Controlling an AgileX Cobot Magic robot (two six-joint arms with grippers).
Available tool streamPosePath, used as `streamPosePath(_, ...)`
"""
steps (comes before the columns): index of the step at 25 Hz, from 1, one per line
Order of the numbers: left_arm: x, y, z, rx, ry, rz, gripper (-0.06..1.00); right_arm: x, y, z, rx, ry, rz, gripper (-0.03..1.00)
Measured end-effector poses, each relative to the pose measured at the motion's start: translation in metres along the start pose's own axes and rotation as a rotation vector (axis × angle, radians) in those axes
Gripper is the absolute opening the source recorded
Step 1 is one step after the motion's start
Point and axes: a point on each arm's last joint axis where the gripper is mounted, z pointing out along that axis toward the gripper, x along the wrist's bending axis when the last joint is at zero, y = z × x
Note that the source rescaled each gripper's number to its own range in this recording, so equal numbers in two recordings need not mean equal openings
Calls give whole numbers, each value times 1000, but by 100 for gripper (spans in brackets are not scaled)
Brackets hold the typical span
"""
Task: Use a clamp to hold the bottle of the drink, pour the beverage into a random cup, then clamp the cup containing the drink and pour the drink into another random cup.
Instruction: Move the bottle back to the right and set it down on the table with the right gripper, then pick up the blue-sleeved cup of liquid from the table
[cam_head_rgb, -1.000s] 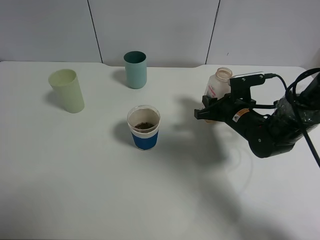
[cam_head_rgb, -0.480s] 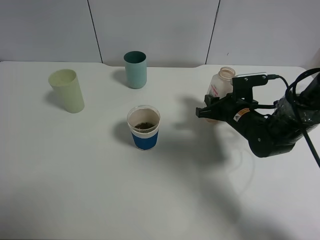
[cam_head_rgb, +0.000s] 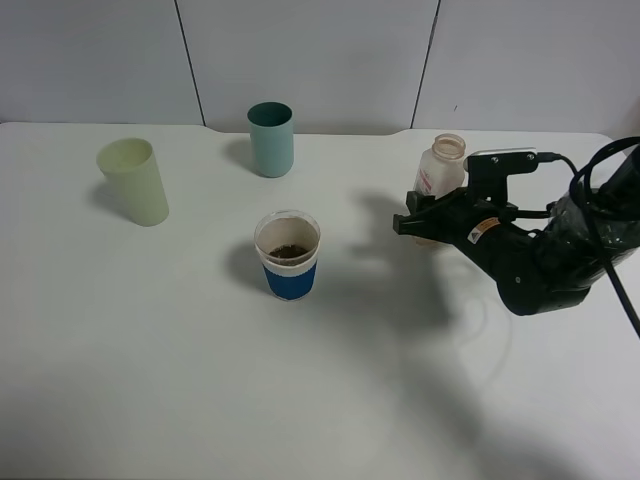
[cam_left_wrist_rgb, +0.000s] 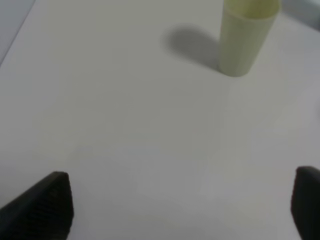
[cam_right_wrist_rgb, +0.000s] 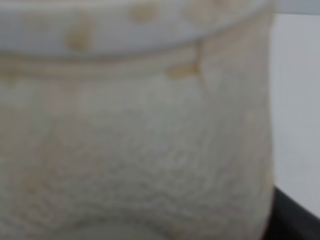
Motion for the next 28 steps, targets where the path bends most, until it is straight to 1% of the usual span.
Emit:
streamPosePath(6, 0, 0, 0, 0, 0, 0, 95, 0, 0, 0, 0, 0, 8, 54)
streamPosePath(9, 0, 0, 0, 0, 0, 0, 95, 0, 0, 0, 0, 0, 8, 67)
streamPosePath(12, 0, 0, 0, 0, 0, 0, 95, 0, 0, 0, 12, -3, 11, 74)
streamPosePath(17, 0, 0, 0, 0, 0, 0, 95, 0, 6, -3, 44, -2, 22, 76)
streamPosePath(24, 0, 0, 0, 0, 0, 0, 95, 1, 28, -9, 21, -3, 35, 77)
streamPosePath(28, 0, 0, 0, 0, 0, 0, 95, -1, 37, -14, 44, -16, 13, 77)
